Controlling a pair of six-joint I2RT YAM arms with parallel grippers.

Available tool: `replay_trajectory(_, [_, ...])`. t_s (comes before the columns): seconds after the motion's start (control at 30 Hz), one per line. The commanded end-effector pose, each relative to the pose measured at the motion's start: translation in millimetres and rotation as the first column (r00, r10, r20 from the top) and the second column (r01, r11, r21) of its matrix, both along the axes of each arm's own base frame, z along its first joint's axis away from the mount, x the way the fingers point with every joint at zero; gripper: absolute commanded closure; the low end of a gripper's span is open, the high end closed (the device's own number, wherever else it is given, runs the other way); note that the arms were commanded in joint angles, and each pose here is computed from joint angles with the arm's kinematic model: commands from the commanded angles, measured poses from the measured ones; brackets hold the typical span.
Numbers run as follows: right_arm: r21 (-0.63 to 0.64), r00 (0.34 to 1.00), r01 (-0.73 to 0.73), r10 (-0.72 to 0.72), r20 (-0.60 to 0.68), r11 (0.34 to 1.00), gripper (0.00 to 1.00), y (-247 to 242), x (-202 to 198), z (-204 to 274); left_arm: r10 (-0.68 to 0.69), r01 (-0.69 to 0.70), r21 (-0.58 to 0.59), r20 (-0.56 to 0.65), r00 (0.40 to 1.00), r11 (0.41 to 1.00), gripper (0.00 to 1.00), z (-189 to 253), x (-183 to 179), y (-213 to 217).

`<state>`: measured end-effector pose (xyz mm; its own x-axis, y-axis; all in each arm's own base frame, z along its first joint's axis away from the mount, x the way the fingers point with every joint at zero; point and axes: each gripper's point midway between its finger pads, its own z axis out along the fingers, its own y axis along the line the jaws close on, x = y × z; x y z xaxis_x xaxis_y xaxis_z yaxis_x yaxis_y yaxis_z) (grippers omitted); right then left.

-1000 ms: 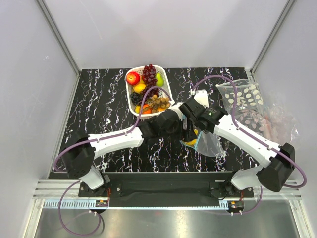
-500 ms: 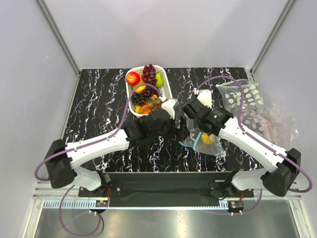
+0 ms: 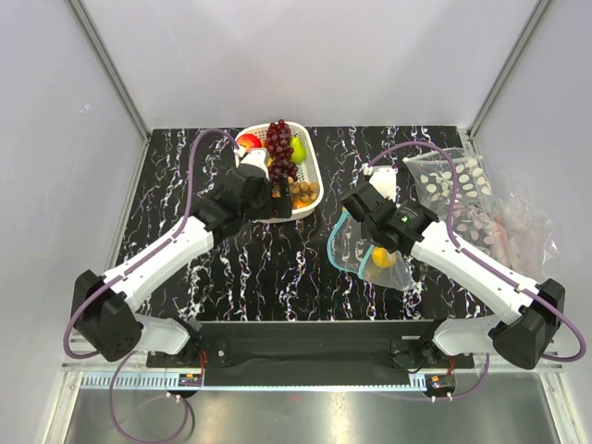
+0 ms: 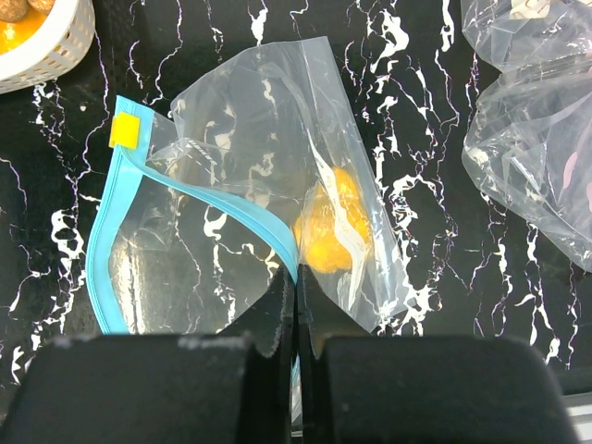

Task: Place the food in the zip-top bag and seal the zipper
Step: Place the fake fruit in the zipper food storage bag, then pick up the fake fruit from the bin.

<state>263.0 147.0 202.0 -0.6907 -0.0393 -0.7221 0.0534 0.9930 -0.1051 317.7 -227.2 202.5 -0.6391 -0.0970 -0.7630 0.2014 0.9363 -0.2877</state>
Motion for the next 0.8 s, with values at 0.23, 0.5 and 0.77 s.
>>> replay_trajectory(0.23, [0.055,0.998,-0.026,0.023,0.055,0.998,1.00,5.0,-0.2,11.5,0.189,-0.188,0.042,-0.007,0.982,0.981,0.01,18.0,86.9,66.6])
replay_trajectory(0.5, [0.050,0.998,-0.033,0.030,0.055,0.998,1.00,4.2,-1.0,9.6,0.216,-0.206,0.110,-0.084,0.973,0.972,0.12,-6.6,135.6,74.8])
replay_trajectory(0.77, [0.060,0.998,-0.048,0.045,0.055,0.997,0.99,4.9,-3.3,8.1,0.234,-0.222,0.126,-0.086,0.968,0.967,0.15,-17.6,165.4,70.7])
